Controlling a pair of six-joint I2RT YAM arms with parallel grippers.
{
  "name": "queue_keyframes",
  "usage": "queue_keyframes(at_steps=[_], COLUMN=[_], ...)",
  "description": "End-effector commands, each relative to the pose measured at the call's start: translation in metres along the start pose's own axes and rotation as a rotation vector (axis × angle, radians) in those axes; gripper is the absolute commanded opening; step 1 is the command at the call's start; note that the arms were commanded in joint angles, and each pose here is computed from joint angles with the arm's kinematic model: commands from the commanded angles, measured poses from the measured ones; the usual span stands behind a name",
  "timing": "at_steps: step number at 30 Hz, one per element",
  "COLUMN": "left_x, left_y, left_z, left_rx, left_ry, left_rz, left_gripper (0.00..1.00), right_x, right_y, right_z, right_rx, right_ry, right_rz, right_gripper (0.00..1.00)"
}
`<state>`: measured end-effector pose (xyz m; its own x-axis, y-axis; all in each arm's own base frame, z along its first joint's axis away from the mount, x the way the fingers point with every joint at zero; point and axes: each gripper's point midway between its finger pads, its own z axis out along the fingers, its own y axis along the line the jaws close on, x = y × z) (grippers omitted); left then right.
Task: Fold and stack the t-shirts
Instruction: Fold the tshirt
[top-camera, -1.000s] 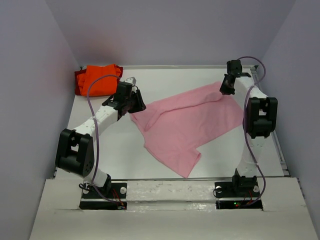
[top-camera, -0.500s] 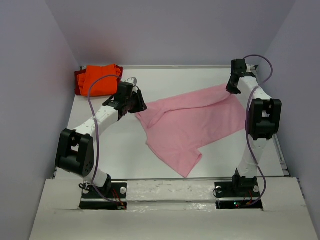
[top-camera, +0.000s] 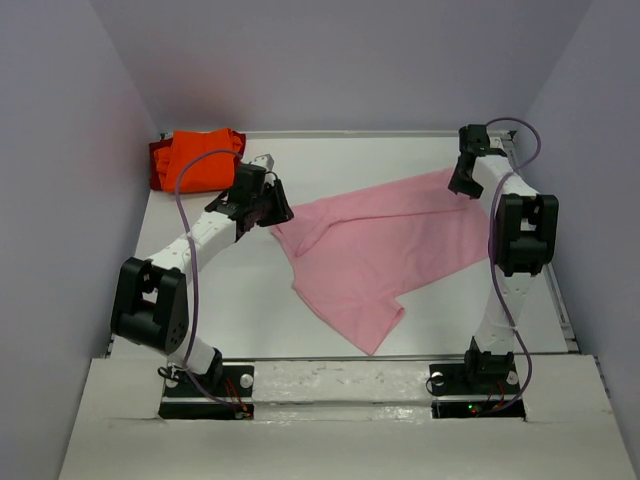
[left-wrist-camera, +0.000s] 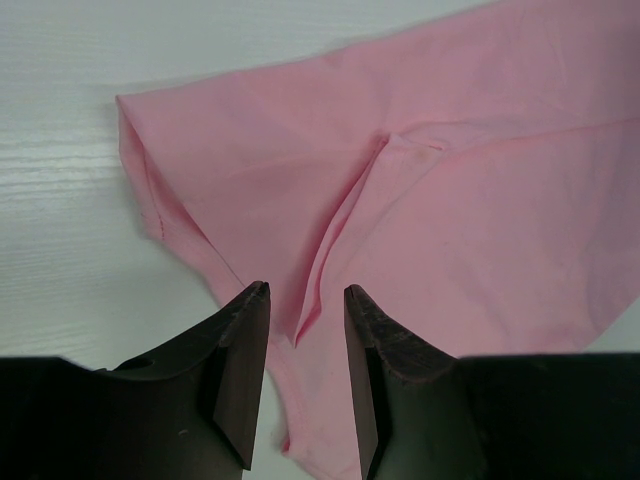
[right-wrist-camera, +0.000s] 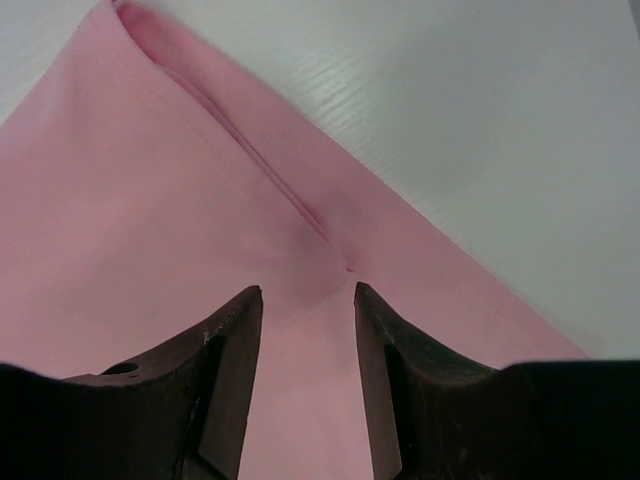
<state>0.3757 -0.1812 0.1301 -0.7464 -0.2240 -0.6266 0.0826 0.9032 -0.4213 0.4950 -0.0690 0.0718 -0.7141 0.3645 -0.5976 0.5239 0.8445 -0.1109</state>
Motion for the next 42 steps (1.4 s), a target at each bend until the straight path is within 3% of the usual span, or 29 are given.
queue_keyframes(at_steps=[1,6,12,17,23,37,42], left_x=[-0.007,-0.007,0.001,0.015,0.016,0.023,0.006], left_y=[-0.009,-0.008,0.003,0.004,0.003,0.051,0.076], left_z=[-0.008,-0.007,0.006,0.038,0.071,0.108,0.112], left_rx=[0.036,0.024,-0.023,-0.023,-0.037,-0.279,-0.347], left_ry=[-0.032,-0.036,-0.012,0.091,0.125,0.201,0.187], left_rz=[0.024,0.023,-0.014,-0.088,-0.15,-0.064,-0.064], left_gripper=[0.45,0.45,0.45,0.44,0.44,0.43,0.43], right_x=[-0.034,-0.007,0.009,0.009,0.013,0.032,0.032], right_y=[0.011,0.084,0.128,0.124,0.114,0.093,0.092], right_z=[-0.028,-0.032,-0.058,-0.087,-0.123,-0.18,-0.189], right_rx=[-0.103,-0.454,-0.558,-0.595,-0.665,-0.788,-0.807], right_ry=[-0.067,0.065,0.048,0.027,-0.015,-0.072,-0.076], right_rz=[0.034,-0.013,-0.096,-0.055,-0.025,-0.009,0.002], right_gripper=[0.48,0.47,0.49,0.49,0.49,0.49,0.49])
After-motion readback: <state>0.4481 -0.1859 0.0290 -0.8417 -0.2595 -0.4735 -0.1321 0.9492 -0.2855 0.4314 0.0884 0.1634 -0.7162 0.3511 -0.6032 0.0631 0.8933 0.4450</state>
